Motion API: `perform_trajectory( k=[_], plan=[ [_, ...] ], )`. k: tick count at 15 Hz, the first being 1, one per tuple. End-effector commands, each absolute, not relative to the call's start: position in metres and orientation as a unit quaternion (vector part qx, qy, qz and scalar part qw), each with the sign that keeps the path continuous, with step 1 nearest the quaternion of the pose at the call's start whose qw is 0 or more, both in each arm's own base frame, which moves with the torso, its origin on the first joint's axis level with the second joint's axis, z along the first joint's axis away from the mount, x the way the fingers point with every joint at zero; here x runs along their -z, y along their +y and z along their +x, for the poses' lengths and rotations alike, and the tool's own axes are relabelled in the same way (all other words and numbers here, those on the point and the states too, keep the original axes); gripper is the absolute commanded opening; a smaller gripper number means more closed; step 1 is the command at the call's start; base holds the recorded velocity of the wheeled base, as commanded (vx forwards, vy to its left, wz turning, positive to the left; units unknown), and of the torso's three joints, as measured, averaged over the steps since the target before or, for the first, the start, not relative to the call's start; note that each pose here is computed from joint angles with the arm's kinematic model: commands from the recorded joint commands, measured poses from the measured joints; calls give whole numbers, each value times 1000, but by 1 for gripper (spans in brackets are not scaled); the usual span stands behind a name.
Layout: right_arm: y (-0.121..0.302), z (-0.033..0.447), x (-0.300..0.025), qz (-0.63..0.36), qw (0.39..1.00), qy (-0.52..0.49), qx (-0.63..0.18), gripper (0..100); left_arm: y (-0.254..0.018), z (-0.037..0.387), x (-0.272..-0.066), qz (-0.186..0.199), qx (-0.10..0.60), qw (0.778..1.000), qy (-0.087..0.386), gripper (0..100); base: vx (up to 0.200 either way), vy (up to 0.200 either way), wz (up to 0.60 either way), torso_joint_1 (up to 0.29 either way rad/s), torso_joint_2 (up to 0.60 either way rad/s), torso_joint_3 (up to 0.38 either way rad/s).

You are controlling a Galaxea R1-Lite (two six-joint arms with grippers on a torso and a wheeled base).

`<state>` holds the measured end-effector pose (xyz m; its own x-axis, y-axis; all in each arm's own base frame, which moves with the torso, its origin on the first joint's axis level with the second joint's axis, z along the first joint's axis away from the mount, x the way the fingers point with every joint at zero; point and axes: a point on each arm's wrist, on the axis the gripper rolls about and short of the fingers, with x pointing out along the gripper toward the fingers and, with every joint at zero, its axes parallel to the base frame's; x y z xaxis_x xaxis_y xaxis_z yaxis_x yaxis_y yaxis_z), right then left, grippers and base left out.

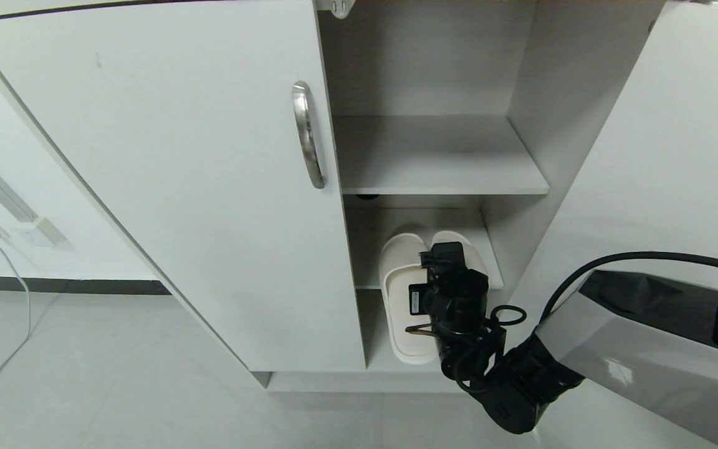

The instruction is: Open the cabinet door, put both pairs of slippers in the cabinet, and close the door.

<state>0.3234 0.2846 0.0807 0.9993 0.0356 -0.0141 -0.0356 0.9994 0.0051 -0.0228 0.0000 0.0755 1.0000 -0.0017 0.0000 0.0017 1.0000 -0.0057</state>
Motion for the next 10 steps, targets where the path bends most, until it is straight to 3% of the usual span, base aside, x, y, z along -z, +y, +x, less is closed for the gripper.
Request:
perform_trajectory(
  k=[1, 10],
  plan=[
    [282, 331, -76, 1, 1000, 9, -11, 0, 0, -23, -76, -3, 1, 1000, 1, 0, 0, 0, 0, 0, 0, 0],
    [287, 387, -85, 8, 1000, 0, 15, 0, 0, -23, -76, -3, 1, 1000, 1, 0, 0, 0, 0, 0, 0, 0]
  ],
)
